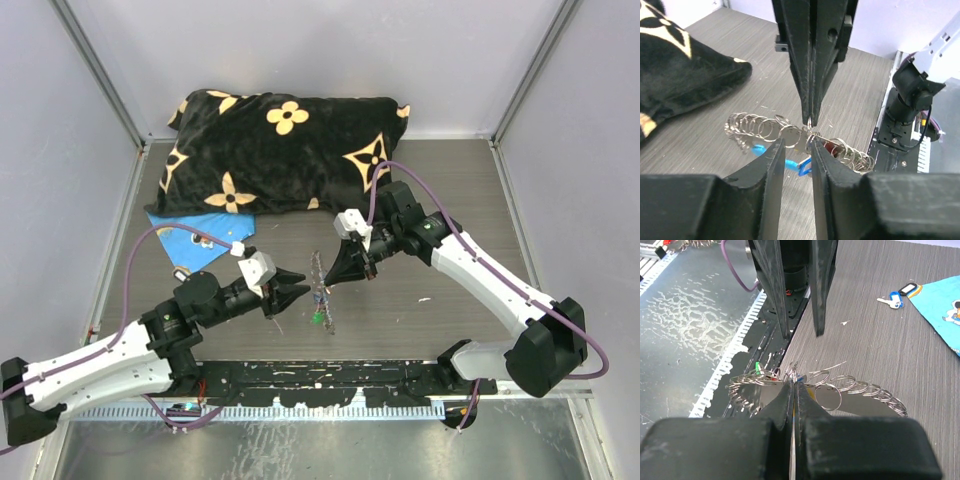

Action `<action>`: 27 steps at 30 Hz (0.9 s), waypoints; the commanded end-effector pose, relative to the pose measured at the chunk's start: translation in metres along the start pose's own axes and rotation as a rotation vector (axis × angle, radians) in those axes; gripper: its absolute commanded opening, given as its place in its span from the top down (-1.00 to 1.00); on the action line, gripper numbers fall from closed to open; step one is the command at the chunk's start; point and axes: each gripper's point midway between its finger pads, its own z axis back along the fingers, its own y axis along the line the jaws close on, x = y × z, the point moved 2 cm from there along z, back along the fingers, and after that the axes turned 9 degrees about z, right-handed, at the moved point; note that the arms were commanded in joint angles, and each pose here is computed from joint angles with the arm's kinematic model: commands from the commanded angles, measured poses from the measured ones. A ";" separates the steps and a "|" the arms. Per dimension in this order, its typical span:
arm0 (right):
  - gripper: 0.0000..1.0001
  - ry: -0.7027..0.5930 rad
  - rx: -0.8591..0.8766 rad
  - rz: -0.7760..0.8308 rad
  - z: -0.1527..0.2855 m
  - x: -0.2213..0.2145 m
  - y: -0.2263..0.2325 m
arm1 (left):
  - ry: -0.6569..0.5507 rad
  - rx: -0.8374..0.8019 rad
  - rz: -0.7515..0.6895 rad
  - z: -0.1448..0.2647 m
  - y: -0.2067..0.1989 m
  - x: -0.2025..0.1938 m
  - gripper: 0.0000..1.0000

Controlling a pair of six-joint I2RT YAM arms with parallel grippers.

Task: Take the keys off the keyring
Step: Remove the key from the keyring.

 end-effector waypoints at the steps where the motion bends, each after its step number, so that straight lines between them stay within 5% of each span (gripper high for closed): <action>1: 0.99 -0.083 0.043 0.152 0.005 0.032 0.006 | -0.118 -0.115 -0.095 -0.009 -0.014 0.014 0.45; 27: 0.98 -0.118 0.083 0.240 0.007 0.029 0.017 | -0.154 -0.132 -0.216 -0.012 -0.012 0.014 0.61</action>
